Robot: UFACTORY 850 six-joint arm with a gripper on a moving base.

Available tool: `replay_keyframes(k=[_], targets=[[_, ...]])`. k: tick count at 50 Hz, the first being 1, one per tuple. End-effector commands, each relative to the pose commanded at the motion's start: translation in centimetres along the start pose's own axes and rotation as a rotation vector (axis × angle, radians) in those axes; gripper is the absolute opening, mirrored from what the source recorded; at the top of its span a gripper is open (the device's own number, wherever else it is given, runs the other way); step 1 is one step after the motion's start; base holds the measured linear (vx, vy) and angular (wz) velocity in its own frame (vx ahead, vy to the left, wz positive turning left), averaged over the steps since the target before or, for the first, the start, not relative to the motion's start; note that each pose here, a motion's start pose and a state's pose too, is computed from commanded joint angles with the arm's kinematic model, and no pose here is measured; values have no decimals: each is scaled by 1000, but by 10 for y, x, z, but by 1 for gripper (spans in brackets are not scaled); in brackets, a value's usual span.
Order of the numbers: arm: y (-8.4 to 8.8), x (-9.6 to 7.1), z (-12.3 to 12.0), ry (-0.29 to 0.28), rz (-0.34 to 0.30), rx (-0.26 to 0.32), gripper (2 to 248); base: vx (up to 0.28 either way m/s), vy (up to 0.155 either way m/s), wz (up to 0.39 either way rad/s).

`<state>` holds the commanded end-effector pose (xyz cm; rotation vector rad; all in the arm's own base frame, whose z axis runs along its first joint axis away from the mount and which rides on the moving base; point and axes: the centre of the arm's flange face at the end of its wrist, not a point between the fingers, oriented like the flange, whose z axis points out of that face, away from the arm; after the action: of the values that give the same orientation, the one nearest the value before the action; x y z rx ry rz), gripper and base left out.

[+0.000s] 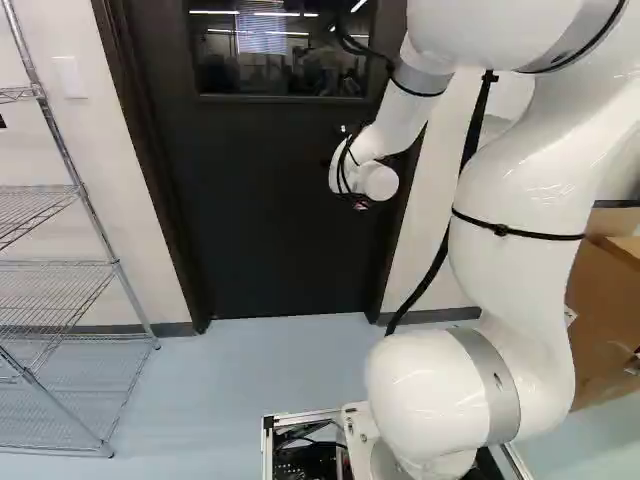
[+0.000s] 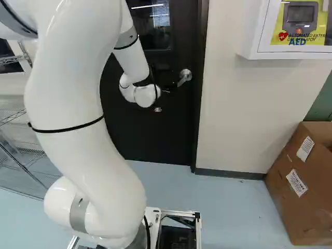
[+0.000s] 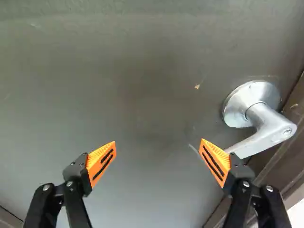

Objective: Open the door and move inside

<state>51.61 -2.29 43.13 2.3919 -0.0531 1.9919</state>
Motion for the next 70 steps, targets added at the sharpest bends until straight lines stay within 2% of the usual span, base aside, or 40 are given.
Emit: replay_keyframes(k=[40,53,70], targets=[[0,-40,9,-80,0,0,247,0,0,0],[-2,-43,-13,-90,-1,3,247,0,0,0],[-1,-32,-52,-67,0,2,247,0,0,0]])
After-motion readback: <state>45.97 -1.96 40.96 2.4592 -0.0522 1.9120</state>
